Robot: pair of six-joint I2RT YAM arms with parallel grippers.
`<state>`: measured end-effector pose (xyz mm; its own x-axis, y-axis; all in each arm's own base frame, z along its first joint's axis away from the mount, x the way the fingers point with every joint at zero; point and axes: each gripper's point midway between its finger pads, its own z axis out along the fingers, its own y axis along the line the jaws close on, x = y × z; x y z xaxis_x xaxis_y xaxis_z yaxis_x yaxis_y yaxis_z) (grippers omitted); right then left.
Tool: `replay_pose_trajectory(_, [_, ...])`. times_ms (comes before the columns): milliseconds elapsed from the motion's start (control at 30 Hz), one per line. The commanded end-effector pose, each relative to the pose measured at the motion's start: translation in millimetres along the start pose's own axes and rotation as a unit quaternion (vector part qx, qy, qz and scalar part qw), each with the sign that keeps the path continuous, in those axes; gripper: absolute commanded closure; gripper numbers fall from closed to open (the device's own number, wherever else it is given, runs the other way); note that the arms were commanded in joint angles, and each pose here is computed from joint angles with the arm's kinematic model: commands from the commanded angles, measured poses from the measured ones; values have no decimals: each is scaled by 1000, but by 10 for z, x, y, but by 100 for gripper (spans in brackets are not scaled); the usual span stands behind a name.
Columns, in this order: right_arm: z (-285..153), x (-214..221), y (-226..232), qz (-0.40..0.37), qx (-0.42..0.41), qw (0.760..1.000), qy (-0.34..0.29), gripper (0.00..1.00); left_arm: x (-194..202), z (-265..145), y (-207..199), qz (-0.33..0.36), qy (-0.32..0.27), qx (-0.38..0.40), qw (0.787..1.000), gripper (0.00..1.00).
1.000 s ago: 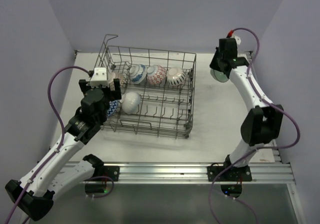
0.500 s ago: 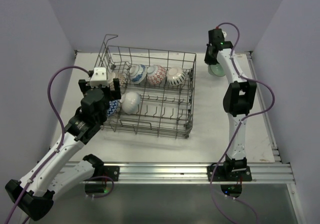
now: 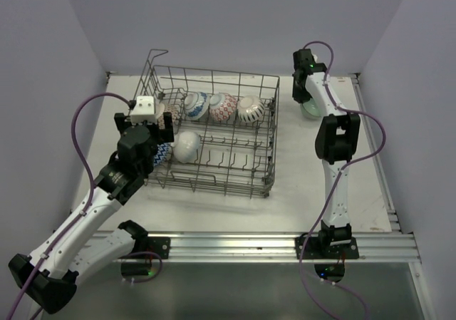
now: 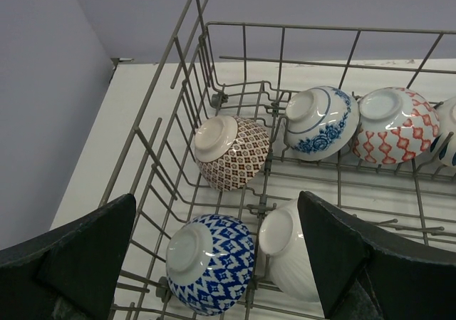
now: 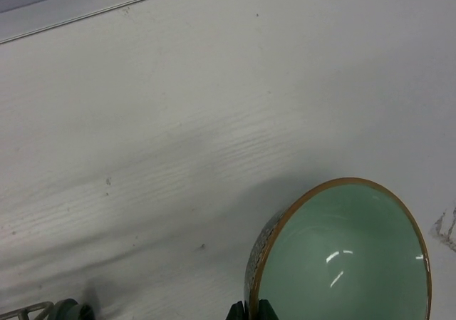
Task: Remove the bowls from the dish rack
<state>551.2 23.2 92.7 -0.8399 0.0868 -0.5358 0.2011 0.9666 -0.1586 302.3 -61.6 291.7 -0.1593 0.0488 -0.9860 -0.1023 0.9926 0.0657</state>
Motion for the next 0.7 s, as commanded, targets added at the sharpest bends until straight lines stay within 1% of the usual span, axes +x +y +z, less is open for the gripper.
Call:
replay_pose_trajectory(0, [-56, -115, -123, -11, 24, 999, -21, 87, -59, 4, -42, -18, -9, 5, 1000, 0])
replay_pose_trajectory(67, [-36, -73, -114, -13, 22, 1000, -16, 84, -55, 4, -44, -18, -9, 6, 1000, 0])
replay_pose_trajectory(167, [-35, -51, -97, -11, 17, 1000, -15, 73, -48, 8, -49, -17, -8, 6, 1000, 0])
replay_pose_trajectory(267, [-21, -22, -90, -12, 15, 1000, -12, 70, -44, 11, -53, -16, -7, 7, 1000, 0])
replay_pose_trajectory(300, [-29, -16, -96, -11, 16, 1000, -10, 61, -44, 10, -56, -16, -7, 8, 1000, 0])
replay_pose_trajectory(367, [-57, -18, -97, -8, 15, 1000, -10, 51, -37, 11, -57, -16, -7, 8, 1000, 0])
replay_pose_trajectory(400, [-81, -25, -91, -7, 11, 1000, -11, 44, -43, 14, -58, -16, -7, 8, 1000, 0])
replay_pose_trajectory(500, [-255, -111, -54, 2, -11, 1000, -23, 37, -33, 14, -67, -16, -6, 10, 1000, 0])
replay_pose_trajectory(567, [-458, -237, -49, 15, -26, 999, -43, 34, -37, 10, -69, -15, -7, 11, 1000, 0])
replay_pose_trajectory(600, [-542, -273, -31, 18, -37, 998, -47, 29, -33, 13, -76, -13, -6, 13, 1000, 0])
replay_pose_trajectory(667, [-774, -410, -50, 31, -49, 996, -70, 24, -31, 11, -116, -10, -5, 25, 1000, 0])
